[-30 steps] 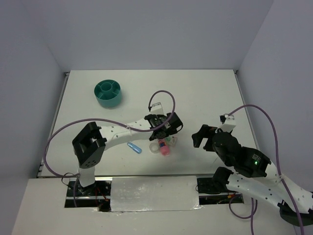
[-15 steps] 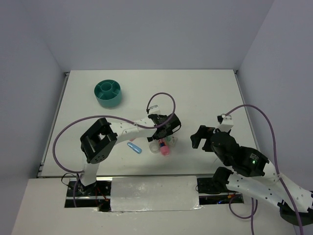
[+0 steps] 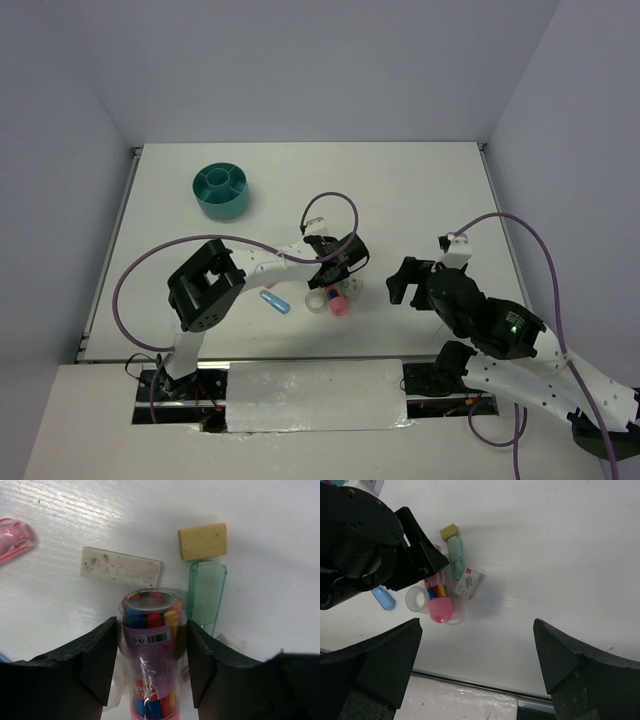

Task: Sort the stationery into containers
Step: Pick up the stationery from the center of the board.

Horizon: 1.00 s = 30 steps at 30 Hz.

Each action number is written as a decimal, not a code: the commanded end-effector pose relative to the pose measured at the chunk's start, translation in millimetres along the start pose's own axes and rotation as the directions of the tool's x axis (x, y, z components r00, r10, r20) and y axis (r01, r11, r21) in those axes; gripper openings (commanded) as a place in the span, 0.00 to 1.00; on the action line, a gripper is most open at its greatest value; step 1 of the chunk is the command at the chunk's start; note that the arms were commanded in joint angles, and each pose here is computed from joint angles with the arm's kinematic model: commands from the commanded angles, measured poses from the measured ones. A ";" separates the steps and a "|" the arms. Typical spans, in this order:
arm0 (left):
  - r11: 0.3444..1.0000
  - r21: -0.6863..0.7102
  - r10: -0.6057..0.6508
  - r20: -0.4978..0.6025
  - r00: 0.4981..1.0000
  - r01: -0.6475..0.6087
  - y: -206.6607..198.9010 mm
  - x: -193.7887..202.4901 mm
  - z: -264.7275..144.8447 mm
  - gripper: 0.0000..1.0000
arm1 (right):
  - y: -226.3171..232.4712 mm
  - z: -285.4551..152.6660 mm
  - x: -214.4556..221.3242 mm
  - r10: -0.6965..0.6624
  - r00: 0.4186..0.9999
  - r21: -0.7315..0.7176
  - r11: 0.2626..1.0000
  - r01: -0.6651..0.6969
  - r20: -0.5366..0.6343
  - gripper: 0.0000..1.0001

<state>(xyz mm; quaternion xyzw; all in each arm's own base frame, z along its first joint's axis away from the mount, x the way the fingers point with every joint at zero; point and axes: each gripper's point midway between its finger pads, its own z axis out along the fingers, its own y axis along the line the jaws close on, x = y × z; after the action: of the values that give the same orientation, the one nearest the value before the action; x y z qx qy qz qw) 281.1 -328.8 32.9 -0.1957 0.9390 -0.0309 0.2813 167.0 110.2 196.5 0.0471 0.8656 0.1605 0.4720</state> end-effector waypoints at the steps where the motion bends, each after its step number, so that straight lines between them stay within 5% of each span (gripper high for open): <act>1: 1.000 0.016 -0.007 -0.017 1.000 0.007 3.0 0.4 0.3 0.33 | 7.3 3.5 -4.1 0.010 1.000 -0.025 1.000 -0.009 0.022 1.00; 6: 0.994 0.104 -0.043 -0.015 0.999 0.044 -7.8 -12.4 -28.2 0.01 | 14.2 4.2 -3.4 0.007 1.000 -0.070 0.998 -0.005 0.028 1.00; 14: 0.933 0.332 -0.145 -0.009 0.989 0.140 -34.0 -46.8 -106.0 0.00 | 90.0 -0.7 2.2 -0.005 0.993 -0.513 0.856 0.065 0.117 0.99; 21: 0.836 0.512 -0.224 -0.008 0.975 0.196 -39.8 -75.8 -172.7 0.00 | 117.8 21.0 11.7 0.022 0.990 -0.590 0.805 0.065 0.139 0.96; 30: 0.803 0.554 -0.260 -0.002 0.965 0.218 -27.6 -83.9 -188.8 0.00 | 152.7 10.3 -13.9 0.100 0.979 -0.684 0.728 0.049 0.176 0.93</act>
<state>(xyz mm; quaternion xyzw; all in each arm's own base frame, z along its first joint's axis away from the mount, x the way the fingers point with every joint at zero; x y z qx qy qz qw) 253.7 -329.0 219.7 -0.2241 0.8627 -0.2956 0.3438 171.6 240.8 206.3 -0.1045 0.7431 0.4221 0.5087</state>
